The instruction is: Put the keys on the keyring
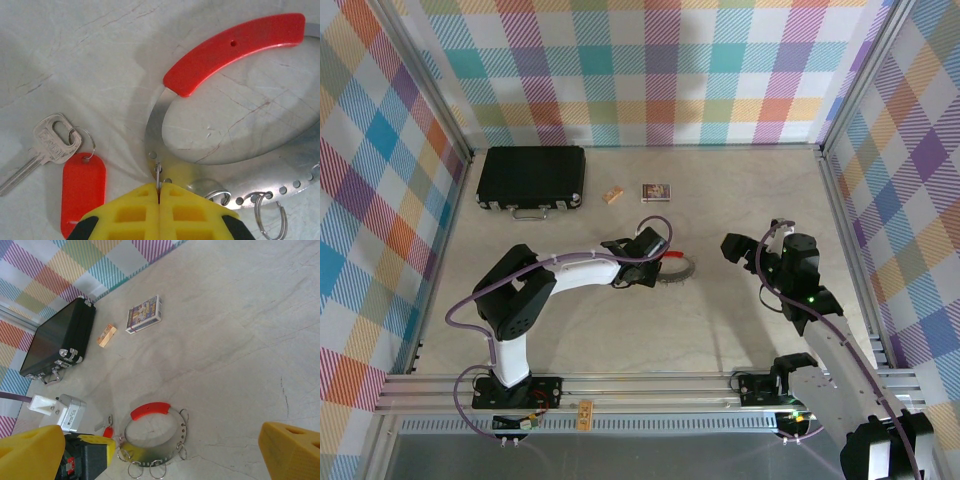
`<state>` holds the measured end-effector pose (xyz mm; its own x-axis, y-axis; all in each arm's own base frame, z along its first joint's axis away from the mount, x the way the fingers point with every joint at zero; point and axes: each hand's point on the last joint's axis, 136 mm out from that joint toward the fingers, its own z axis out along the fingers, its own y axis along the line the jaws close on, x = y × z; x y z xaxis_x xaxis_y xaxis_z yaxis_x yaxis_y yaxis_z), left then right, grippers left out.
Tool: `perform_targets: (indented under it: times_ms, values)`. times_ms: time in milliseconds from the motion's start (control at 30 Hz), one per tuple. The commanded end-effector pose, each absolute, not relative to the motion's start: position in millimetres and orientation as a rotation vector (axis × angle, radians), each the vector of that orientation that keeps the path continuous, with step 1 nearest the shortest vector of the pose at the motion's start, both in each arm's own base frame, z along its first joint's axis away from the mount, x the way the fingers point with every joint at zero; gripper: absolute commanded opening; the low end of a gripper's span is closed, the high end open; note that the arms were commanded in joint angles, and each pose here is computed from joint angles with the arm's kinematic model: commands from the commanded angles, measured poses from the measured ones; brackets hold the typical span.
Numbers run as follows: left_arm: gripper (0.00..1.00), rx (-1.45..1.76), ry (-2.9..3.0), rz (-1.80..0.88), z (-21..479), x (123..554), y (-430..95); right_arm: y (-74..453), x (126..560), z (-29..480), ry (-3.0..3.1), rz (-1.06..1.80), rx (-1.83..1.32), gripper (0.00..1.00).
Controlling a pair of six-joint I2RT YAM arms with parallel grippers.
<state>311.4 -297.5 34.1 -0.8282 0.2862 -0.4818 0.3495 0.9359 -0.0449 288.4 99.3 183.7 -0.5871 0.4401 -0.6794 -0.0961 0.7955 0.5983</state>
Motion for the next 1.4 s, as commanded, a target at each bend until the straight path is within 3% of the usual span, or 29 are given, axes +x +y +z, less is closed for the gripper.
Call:
perform_targets:
  times_ms: [0,800,1367]
  values:
    - [0.00,0.464,2.572,-0.183,48.2,310.6,-300.8,104.2,287.5,191.6,2.049,0.780,0.223,0.99]
    - [0.00,0.450,2.040,-0.309,205.3,326.3,-285.7,168.6,282.8,262.3,1.894,1.062,-0.097,0.99]
    - [0.00,0.636,1.655,-1.108,295.0,315.6,-315.3,197.6,295.0,296.3,1.889,1.037,-0.313,0.99]
